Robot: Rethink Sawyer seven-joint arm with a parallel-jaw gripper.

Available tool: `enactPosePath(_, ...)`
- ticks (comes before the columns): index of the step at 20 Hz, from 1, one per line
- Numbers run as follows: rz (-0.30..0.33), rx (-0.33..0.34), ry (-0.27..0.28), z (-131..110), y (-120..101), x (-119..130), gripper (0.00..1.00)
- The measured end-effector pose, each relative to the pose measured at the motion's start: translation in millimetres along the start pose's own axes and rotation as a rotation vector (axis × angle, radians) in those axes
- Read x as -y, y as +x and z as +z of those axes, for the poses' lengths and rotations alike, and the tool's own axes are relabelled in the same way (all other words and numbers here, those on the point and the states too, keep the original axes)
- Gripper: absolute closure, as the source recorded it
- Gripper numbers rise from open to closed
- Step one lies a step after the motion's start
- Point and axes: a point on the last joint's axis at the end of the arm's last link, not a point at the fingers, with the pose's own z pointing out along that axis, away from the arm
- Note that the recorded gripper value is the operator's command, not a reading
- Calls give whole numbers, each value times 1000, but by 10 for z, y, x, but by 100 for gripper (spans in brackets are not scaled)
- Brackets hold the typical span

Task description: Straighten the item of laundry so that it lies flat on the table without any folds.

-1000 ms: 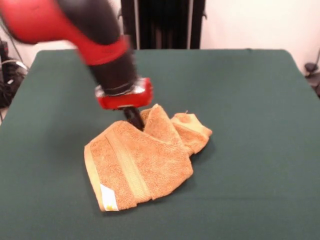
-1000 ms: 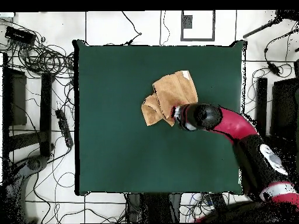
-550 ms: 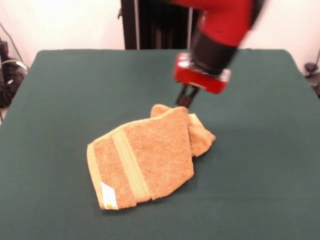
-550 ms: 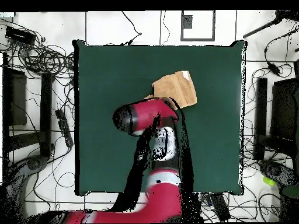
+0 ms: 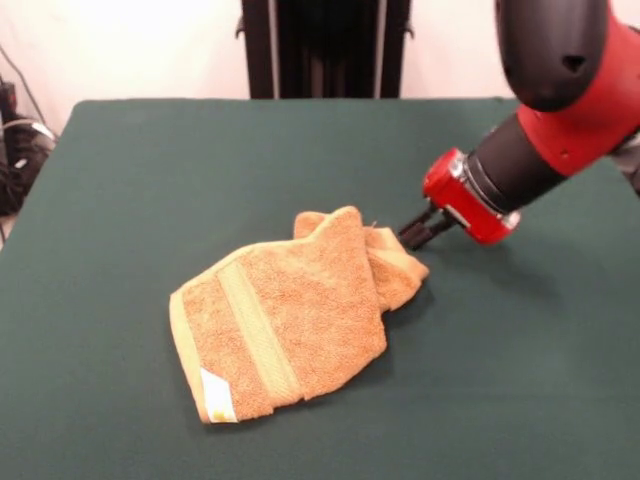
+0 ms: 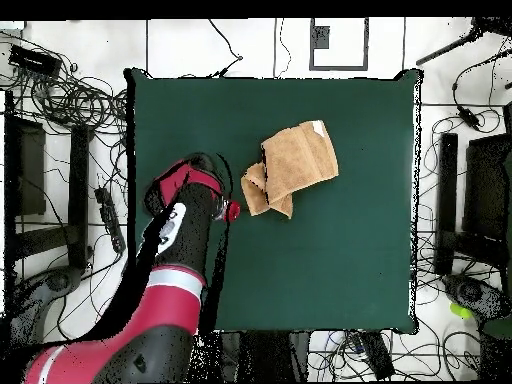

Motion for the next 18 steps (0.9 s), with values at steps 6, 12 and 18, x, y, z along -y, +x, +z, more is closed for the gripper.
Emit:
enactPosePath(6,68,9,-50,83,-278,110,100)
enactPosePath(12,231,-73,-249,344,-888,559,0)
enactPosePath(18,275,-141,-322,434,-1074,681,0)
